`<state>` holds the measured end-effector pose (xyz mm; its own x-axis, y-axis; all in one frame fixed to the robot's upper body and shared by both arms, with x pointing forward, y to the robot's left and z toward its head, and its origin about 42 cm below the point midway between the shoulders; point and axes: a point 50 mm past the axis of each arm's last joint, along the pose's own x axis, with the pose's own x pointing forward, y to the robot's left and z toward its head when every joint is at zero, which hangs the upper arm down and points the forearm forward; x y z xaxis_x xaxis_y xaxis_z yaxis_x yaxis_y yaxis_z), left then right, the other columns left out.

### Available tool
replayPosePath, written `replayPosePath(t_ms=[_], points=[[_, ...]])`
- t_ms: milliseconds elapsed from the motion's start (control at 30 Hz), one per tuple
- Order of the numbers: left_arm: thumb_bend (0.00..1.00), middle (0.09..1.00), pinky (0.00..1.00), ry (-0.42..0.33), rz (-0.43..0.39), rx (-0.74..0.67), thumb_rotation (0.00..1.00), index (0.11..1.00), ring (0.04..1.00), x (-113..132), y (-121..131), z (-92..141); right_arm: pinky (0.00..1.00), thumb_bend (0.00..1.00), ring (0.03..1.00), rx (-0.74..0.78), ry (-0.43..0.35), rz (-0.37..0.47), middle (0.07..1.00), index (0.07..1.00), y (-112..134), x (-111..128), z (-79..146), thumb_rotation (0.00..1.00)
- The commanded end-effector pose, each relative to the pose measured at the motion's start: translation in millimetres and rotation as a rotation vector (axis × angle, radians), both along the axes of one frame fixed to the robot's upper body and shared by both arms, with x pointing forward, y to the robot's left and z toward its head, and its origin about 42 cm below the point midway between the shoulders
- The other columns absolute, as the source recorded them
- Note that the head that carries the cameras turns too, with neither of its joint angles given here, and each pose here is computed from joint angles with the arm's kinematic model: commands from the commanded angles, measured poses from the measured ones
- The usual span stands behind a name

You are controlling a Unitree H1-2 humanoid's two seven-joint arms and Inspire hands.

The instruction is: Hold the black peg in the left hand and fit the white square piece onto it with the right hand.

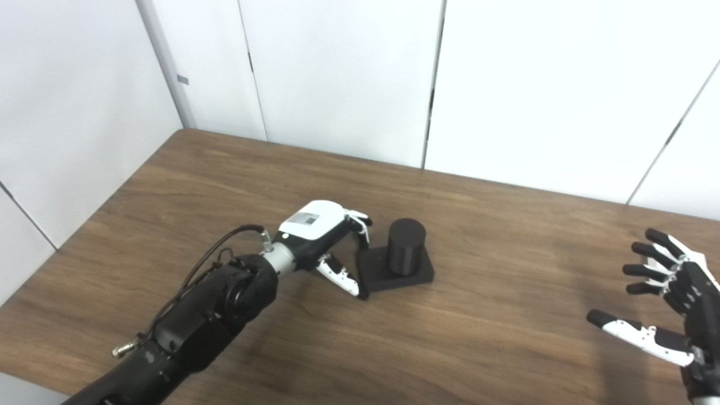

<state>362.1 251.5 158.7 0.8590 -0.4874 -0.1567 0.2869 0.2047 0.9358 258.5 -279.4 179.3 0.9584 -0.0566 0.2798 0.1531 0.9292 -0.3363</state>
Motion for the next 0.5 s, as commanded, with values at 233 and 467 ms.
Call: replayPosePath(t_ms=[233,467], points=[[0.52,0.858,0.71,0.188,-0.262,0.135,0.06,0.487,0.876,-19,-49,-14,0.53,0.52,0.652,-0.008,-0.09,0.014,0.761,0.814,7,4,7,0.01],[0.52,0.844,0.7,0.149,-0.417,0.312,0.07,0.487,0.874,-26,-65,-16,0.52,0.53,0.641,-0.006,-0.094,0.01,0.761,0.813,11,4,6,0.01]])
